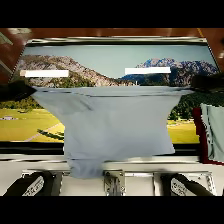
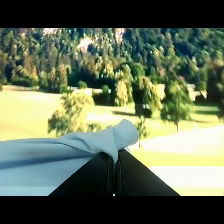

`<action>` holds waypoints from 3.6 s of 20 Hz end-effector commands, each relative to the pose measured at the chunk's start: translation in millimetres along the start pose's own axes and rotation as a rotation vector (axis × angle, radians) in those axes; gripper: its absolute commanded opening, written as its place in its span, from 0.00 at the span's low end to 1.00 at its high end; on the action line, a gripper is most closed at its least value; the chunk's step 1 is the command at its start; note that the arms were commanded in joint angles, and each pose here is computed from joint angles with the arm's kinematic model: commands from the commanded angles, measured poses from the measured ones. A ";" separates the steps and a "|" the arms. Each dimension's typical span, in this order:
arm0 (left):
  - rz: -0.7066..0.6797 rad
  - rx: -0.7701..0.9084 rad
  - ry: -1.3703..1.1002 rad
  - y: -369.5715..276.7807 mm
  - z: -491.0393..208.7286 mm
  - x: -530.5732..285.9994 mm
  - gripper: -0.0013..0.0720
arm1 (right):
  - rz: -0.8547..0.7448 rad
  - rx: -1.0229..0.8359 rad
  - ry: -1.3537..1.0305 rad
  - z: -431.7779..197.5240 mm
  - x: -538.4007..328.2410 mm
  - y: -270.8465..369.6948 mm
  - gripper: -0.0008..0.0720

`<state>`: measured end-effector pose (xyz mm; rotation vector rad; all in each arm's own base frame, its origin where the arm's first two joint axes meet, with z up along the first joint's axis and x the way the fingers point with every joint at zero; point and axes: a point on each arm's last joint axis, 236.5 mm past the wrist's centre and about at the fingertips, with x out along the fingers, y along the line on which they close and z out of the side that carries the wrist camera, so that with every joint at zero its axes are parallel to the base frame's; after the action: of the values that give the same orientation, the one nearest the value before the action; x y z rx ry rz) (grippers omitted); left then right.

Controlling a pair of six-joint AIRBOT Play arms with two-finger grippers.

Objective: Fold the shirts.

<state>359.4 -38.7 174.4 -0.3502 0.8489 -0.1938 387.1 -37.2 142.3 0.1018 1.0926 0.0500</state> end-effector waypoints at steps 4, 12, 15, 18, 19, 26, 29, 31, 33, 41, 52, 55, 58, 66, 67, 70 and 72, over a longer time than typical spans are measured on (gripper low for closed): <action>-0.017 -0.127 0.019 53.8 4.9 168.6 0.07 | 0.003 0.055 -0.179 78.4 195.3 11.1 0.10; 0.025 -0.148 -0.037 70.3 -1.1 243.3 0.07 | -0.015 0.107 -0.311 97.9 272.4 -4.6 0.10; 0.010 -0.140 0.035 63.1 -23.1 256.9 0.07 | -0.008 0.107 -0.242 81.7 279.2 -2.4 0.11; -0.023 -0.100 0.160 57.3 -46.2 245.8 0.07 | -0.045 0.034 -0.101 52.4 268.3 -6.7 0.11; -0.047 -0.071 0.241 53.3 -59.9 238.5 0.07 | -0.060 0.011 -0.035 38.0 263.5 -9.4 0.11; -0.013 -0.143 0.663 63.6 -149.8 208.7 0.07 | -0.108 -0.031 0.352 -54.0 262.3 -23.1 0.10; -0.002 -0.177 0.674 64.7 -152.9 210.2 0.07 | -0.096 -0.017 0.344 -52.9 264.8 -19.9 0.11; 0.002 -0.203 0.676 63.8 -153.1 210.1 0.08 | -0.097 -0.005 0.345 -53.3 264.6 -19.7 0.14; -0.019 -0.223 0.693 58.4 -154.5 206.0 0.53 | -0.081 0.004 0.335 -49.2 258.8 -14.9 0.63; -0.082 -0.287 0.812 71.1 -171.0 100.1 0.83 | -0.060 0.086 0.524 -94.7 132.6 -65.0 0.84; -0.103 -0.440 0.788 61.0 -323.3 89.5 0.83 | 0.249 0.399 0.562 -164.3 105.4 -41.5 0.89; -0.083 -0.469 0.763 64.5 -334.2 96.8 0.83 | 0.233 0.401 0.522 -156.9 111.4 -44.8 0.89; -0.134 -0.488 0.734 54.4 -333.8 101.5 0.82 | 0.223 0.404 0.503 -153.4 114.2 -47.5 0.89; -0.169 -0.459 0.780 40.4 -344.2 106.2 0.82 | 0.218 0.426 0.508 -153.8 113.9 -47.2 0.89; -0.172 -0.453 0.808 37.7 -350.1 106.2 0.82 | 0.218 0.428 0.507 -153.6 114.0 -47.3 0.89; -0.162 -0.428 0.857 34.8 -364.0 110.3 0.59 | 0.217 0.427 0.509 -154.2 113.8 -47.5 0.89; -0.157 -0.424 0.862 35.2 -366.3 112.0 0.33 | 0.208 0.424 0.515 -155.9 113.5 -49.2 0.89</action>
<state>156.3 -120.4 -133.0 -0.7762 1.7093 -0.3223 302.2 -65.2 -33.8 0.6163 1.5852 0.0389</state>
